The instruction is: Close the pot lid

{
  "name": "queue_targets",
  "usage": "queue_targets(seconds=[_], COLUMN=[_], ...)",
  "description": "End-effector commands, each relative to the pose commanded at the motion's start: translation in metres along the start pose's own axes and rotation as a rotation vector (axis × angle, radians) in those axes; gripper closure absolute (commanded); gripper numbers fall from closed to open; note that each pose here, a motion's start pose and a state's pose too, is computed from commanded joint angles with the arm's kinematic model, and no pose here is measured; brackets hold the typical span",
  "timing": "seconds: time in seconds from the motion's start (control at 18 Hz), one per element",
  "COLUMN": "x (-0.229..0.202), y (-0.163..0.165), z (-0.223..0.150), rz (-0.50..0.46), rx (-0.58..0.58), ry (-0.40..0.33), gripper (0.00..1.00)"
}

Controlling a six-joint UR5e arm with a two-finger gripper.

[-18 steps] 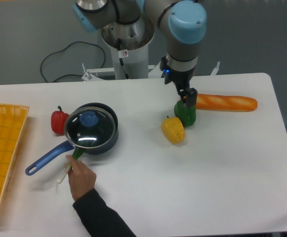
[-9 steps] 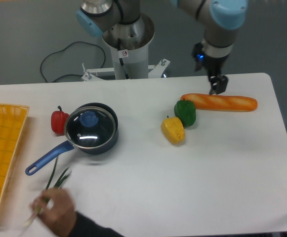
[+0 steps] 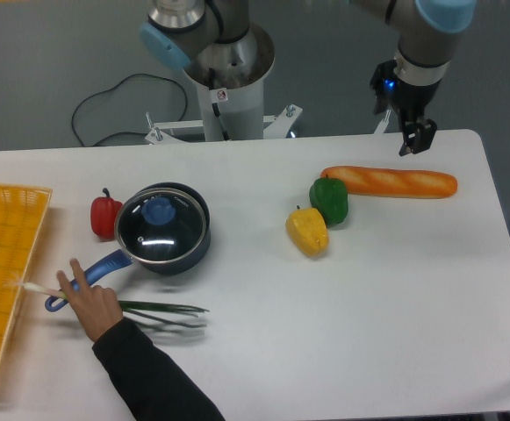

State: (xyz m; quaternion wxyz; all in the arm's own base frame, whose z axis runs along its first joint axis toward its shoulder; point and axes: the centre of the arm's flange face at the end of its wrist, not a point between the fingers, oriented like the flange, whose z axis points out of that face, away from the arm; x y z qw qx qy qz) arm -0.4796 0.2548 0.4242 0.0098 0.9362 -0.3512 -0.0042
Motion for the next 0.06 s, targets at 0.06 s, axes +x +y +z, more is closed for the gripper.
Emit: queue_targets(seconds=[0.06], x=[0.001], y=[0.0028], z=[-0.0008], rz=[-0.003], rx=[0.002], ry=[-0.003], gripper=[0.0])
